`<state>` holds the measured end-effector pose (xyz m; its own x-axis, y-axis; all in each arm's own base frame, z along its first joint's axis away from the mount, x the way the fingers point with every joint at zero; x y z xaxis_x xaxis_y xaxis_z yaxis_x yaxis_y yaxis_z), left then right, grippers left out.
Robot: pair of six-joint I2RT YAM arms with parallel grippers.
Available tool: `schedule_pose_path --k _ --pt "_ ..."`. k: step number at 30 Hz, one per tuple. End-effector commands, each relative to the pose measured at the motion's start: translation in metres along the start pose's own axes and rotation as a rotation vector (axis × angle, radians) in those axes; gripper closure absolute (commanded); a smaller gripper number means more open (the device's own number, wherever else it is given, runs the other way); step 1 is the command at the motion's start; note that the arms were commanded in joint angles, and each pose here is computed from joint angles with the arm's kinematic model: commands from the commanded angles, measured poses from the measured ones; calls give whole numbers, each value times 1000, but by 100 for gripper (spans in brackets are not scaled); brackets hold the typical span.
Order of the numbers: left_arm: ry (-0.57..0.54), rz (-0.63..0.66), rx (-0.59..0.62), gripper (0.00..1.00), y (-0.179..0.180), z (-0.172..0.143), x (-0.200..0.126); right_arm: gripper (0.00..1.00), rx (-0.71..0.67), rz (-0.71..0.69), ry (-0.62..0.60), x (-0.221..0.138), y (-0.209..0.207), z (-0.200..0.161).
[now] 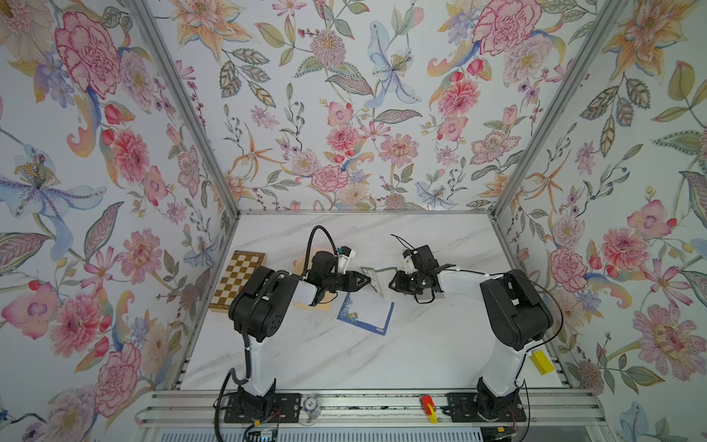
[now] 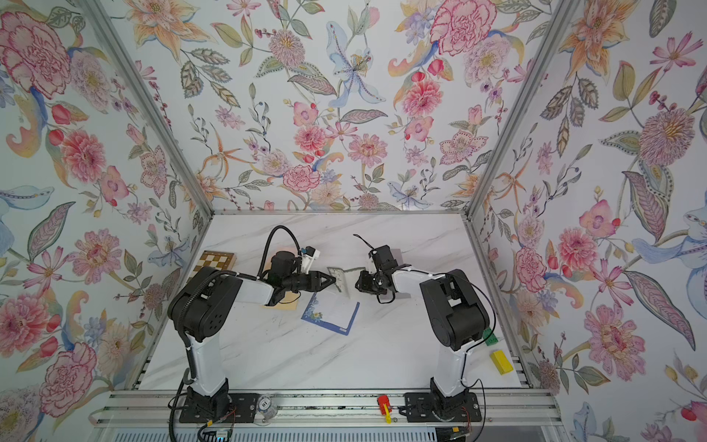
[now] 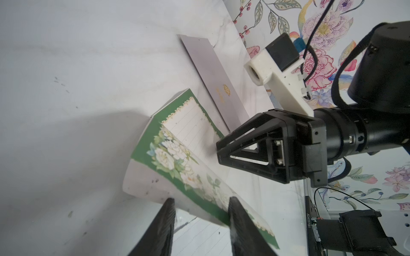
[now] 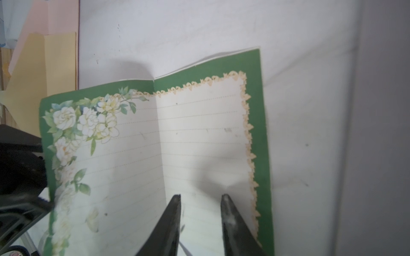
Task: Fold the letter paper in half and place it into the envelope
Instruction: Fold the letter paper at the center of the board.
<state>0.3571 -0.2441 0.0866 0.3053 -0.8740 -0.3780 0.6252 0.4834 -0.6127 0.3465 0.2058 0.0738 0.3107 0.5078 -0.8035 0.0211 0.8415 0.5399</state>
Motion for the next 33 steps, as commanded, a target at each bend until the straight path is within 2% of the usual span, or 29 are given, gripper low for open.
schedule_pose_path --k 1,33 --pt "7 -16 -16 56 5 -8 0 66 68 -121 149 16 -31 -37" --pt "0 -21 -13 47 -3 -6 -7 64 81 -137 167 19 -35 -41"
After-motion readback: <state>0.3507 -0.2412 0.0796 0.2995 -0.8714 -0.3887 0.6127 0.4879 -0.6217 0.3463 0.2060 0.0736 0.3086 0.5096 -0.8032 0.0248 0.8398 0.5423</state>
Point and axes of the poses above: each gripper's point midway between its finger pads, its own x axis out along the fingers, its own y axis along the line the jaws close on, z = x × y, the point moved 6 cm from there along -x, back along the fingers, and after that the axes turned 9 degrees about x, right-handed, at the moved point
